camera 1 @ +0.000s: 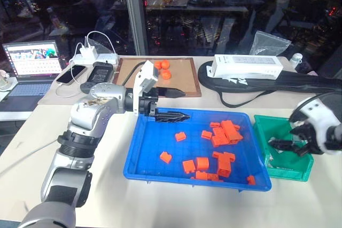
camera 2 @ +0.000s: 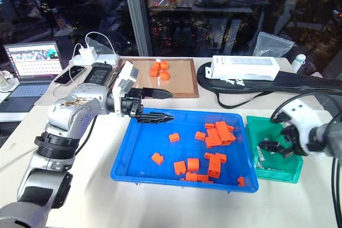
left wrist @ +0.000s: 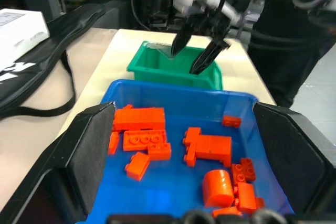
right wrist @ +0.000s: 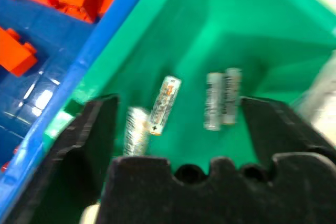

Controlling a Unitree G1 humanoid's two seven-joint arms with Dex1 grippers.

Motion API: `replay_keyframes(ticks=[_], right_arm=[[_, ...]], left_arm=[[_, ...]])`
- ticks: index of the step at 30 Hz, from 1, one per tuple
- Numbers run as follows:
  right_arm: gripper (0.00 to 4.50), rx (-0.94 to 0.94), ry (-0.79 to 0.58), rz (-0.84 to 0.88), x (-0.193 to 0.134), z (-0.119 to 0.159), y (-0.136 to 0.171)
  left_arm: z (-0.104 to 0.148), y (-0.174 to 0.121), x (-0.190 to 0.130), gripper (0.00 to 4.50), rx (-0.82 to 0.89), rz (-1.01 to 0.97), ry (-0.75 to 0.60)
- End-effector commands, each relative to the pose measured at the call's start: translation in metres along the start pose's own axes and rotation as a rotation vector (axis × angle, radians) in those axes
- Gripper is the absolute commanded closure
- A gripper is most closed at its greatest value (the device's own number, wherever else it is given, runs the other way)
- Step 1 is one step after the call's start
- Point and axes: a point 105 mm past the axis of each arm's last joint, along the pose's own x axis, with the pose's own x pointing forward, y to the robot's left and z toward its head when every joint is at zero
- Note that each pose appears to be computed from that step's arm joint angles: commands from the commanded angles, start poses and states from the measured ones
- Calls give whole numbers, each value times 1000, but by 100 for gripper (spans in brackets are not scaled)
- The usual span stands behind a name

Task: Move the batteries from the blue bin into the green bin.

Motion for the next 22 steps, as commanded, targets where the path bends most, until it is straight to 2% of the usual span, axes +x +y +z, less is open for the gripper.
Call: replay_keyframes(ticks=[1, 3, 5, 7, 11, 14, 17, 22], right_arm=[[1, -55, -238, -17, -36, 30, -3], [1, -58, -289, -62, -46, 23, -8], [1, -94, -460, -197, -56, 19, -17], [1, -49, -527, -180, -54, 9, -14], [1, -60, -531, -111, -35, -9, 4], [1, -48, -550, -43, -25, -14, 17], [1, -48, -581, -43, -23, -9, 17], [1, -54, -542, -37, -20, -12, 9]], left_arm=[[12, 18, -20, 0, 63, 168, -46], [7, 22, -28, 0, 69, 238, -41], [-7, 28, -40, 0, 78, 343, -13], [-14, 29, -49, 0, 55, 392, -23], [-30, 38, -73, 0, -65, 521, -84], [-47, 31, -92, 0, -94, 578, -72], [-55, 27, -102, 0, -109, 614, -54], [-64, 21, -102, 0, -139, 588, -7]])
